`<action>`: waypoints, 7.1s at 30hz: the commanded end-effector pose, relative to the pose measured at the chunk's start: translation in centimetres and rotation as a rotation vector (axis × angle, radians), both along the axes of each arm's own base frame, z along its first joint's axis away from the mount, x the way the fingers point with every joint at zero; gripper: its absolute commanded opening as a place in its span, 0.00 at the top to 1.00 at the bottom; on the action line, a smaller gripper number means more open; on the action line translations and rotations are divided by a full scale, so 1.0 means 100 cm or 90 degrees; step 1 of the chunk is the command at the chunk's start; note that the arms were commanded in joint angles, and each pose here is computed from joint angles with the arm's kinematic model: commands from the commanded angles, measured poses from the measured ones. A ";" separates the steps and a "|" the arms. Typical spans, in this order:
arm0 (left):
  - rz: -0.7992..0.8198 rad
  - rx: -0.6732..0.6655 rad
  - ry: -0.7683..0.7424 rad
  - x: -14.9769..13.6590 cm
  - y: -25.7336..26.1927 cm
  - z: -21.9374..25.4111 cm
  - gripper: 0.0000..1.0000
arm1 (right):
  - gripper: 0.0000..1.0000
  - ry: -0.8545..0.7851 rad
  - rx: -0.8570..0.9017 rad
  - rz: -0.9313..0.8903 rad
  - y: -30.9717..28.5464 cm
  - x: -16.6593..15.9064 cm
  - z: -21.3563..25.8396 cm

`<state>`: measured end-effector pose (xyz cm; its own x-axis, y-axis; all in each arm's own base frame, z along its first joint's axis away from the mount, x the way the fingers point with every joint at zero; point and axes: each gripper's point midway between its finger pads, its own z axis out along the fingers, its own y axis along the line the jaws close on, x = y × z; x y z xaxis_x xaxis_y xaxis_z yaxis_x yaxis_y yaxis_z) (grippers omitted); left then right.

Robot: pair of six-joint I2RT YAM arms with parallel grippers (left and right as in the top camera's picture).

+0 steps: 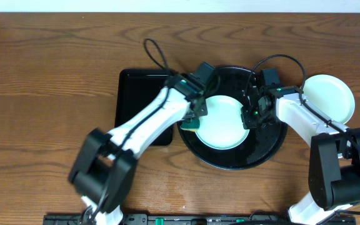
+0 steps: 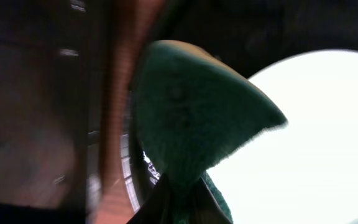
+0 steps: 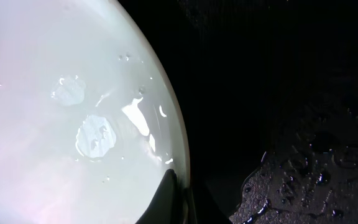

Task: Clean dirty plates on tray and stack at the side
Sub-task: 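Return the sponge to the black tray with the left gripper, then tilt and lift the pale green plate off the round tray, right gripper, then carry the plate right and set it on the stacked plates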

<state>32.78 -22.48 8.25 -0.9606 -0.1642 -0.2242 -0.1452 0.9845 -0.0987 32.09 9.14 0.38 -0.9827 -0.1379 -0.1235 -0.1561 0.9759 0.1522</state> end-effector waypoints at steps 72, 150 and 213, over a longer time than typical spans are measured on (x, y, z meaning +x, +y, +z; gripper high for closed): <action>0.057 -0.104 -0.203 -0.045 0.137 0.150 0.19 | 0.99 -0.546 -0.483 0.123 0.018 0.006 0.231; 0.057 -0.104 -0.203 -0.045 0.137 0.149 0.18 | 0.99 -0.603 -0.414 0.119 0.066 -0.021 0.228; 0.057 -0.104 -0.203 -0.045 0.137 0.150 0.18 | 0.51 -0.210 -0.020 -0.724 -0.306 0.019 0.063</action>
